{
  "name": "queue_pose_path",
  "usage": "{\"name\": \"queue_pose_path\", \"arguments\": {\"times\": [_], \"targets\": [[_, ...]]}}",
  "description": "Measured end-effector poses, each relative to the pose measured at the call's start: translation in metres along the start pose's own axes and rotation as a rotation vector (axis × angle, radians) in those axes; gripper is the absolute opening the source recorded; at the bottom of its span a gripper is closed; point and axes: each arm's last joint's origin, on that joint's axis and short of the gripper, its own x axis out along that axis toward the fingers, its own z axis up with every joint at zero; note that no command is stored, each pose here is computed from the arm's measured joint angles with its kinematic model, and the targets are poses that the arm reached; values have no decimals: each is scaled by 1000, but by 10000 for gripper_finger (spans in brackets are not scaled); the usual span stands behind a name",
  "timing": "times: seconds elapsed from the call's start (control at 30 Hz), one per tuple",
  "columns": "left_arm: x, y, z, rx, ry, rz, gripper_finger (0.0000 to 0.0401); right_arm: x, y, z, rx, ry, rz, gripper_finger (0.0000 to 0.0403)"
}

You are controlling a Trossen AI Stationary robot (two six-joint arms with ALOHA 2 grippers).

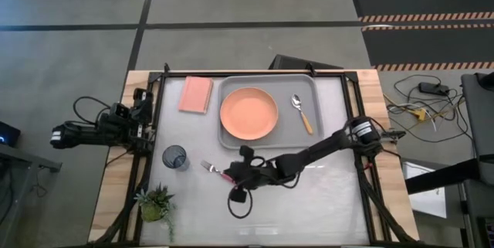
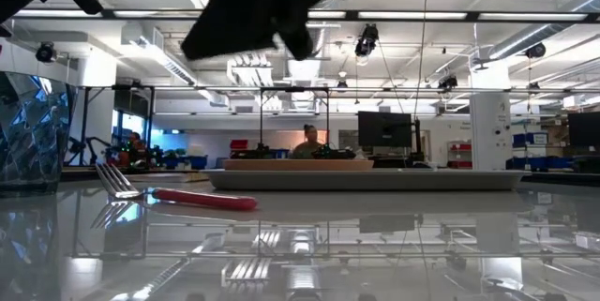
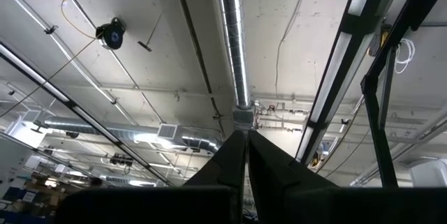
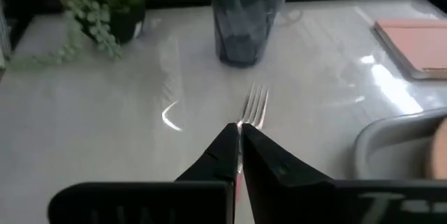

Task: Pick and place plate/cup/fork/spoon on tray
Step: Put the pink fork on the gray tray to the right of the orange plate

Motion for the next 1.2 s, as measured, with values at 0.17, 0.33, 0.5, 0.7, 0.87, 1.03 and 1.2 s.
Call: {"name": "queue_pose_path", "arguments": {"times": [0.17, 0.33, 0.5, 0.7, 0.87, 1.03, 1.2], "targets": [[0, 0, 0, 0, -1, 0, 0, 27, -1, -43, -3, -81, 0, 9], [0, 0, 1, 0, -5, 1, 0, 51, -1, -62, 51, -99, 19, 42], [0, 0, 1, 1, -6, 1, 0, 65, 1, -66, 64, -90, 12, 128], [0, 0, 1, 1, -6, 0, 0, 70, -2, -65, 41, -28, -41, 216], [0, 0, 1, 0, -6, 1, 0, 72, -4, -68, 33, -8, -47, 236], [0, 0, 1, 1, -6, 1, 0, 81, -4, -84, -4, 20, -56, 225], [0, 0, 1, 0, -6, 1, 0, 85, -5, -90, -23, 31, -50, 197]]}}
